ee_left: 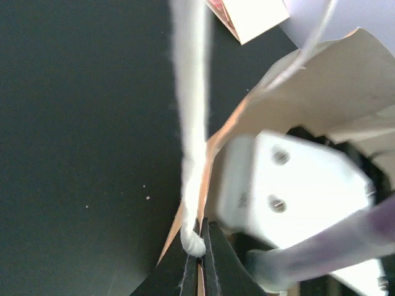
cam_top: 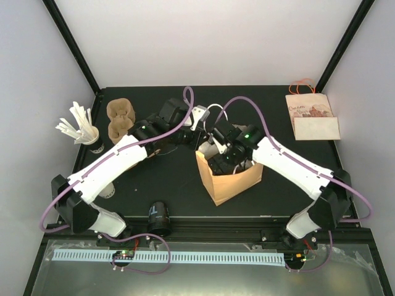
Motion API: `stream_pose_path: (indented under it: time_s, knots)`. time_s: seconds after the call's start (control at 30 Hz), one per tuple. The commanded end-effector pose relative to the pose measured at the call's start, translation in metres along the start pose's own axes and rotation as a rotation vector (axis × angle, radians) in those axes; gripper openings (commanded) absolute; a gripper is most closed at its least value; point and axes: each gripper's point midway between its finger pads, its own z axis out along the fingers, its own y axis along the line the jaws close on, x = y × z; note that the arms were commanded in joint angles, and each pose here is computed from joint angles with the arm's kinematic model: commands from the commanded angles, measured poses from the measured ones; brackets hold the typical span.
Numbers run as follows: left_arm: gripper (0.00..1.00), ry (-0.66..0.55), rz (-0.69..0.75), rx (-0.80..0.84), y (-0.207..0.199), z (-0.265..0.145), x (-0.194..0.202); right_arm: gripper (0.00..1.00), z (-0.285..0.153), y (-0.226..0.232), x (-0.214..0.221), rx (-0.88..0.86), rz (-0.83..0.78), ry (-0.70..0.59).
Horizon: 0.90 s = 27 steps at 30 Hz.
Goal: Pack the takeout coffee
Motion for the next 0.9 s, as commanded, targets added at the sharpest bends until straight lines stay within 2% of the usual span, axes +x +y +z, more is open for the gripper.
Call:
stream_pose_path:
  time_s: [0.0, 0.33, 0.53, 0.67, 0.77, 0.87]
  knots:
    - [0.02, 0.002, 0.029, 0.029, -0.011, -0.006, -0.007, 1.00, -0.062, -0.006, -0.031, 0.025, 0.015, -0.189]
    - [0.02, -0.048, 0.107, -0.017, -0.010, -0.026, -0.019, 1.00, -0.163, 0.003, -0.061, -0.073, 0.008, -0.526]
    - [0.01, -0.135, 0.240, -0.097, -0.005, -0.049, -0.035, 0.98, -0.215, 0.011, -0.057, -0.181, 0.033, -0.721]
    - [0.01, -0.200, 0.365, -0.138, -0.005, -0.061, -0.039, 0.91, -0.210, -0.010, -0.042, -0.101, 0.112, -0.708]
    - [0.02, -0.260, 0.450, -0.212, -0.002, -0.075, -0.042, 0.80, -0.193, -0.023, -0.028, -0.067, 0.158, -0.659]
    - [0.02, -0.304, 0.548, -0.243, -0.004, -0.072, -0.034, 0.67, -0.178, -0.021, -0.019, -0.097, 0.171, -0.667]
